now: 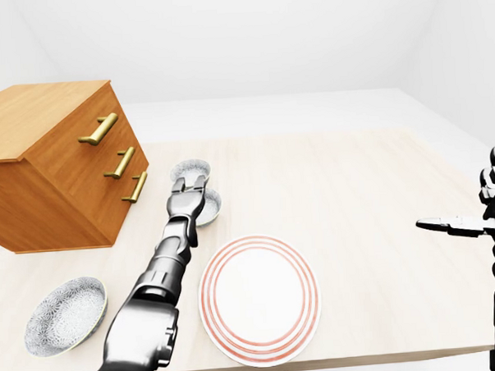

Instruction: Put the bowl in the middle on the plate.

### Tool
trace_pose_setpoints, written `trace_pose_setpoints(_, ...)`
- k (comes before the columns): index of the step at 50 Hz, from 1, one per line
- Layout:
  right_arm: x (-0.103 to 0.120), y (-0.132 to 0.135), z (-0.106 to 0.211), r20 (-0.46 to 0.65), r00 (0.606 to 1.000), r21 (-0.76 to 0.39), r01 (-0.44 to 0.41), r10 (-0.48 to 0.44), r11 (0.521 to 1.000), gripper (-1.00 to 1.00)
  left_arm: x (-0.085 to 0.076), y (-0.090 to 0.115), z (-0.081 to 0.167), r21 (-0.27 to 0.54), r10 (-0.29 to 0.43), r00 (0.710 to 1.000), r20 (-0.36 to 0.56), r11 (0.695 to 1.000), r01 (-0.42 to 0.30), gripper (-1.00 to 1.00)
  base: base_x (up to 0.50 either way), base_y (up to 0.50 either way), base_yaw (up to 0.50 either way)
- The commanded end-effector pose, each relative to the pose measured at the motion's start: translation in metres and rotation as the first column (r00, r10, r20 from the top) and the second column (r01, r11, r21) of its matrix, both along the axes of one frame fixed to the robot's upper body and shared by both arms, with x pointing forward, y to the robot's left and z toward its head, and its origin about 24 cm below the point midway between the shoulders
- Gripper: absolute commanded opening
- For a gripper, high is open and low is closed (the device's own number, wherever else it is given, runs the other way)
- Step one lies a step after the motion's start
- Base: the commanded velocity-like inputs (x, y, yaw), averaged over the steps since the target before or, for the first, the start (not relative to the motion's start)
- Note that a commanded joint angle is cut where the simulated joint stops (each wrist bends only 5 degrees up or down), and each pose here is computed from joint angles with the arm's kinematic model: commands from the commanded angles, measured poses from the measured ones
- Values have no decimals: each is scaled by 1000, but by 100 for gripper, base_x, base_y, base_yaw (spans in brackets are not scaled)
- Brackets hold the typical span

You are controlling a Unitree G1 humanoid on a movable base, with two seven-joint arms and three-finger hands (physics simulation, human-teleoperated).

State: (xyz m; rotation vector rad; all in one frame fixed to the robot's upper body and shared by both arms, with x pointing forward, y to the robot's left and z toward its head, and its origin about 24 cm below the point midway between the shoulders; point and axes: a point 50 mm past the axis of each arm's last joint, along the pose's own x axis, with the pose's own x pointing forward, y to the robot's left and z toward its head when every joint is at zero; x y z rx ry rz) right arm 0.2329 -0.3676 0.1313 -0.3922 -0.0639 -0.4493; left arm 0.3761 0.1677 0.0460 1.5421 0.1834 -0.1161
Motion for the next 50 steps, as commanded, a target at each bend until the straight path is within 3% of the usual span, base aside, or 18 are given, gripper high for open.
trace_pose_setpoints(1, 0, 1, 1, -2, 1000, -1, -2, 2, 1000, 100, 1, -1, -1, 1, -3, 1000, -7, 1000, 3, 100, 0, 0, 0)
trace_pose_setpoints(50, 0, 1, 0, -2, 1000, 0, -5, 5, 1000, 100, 4, -14, -2, -17, -21, 999, -41, 1000, 21, 100, 0, 0, 0)
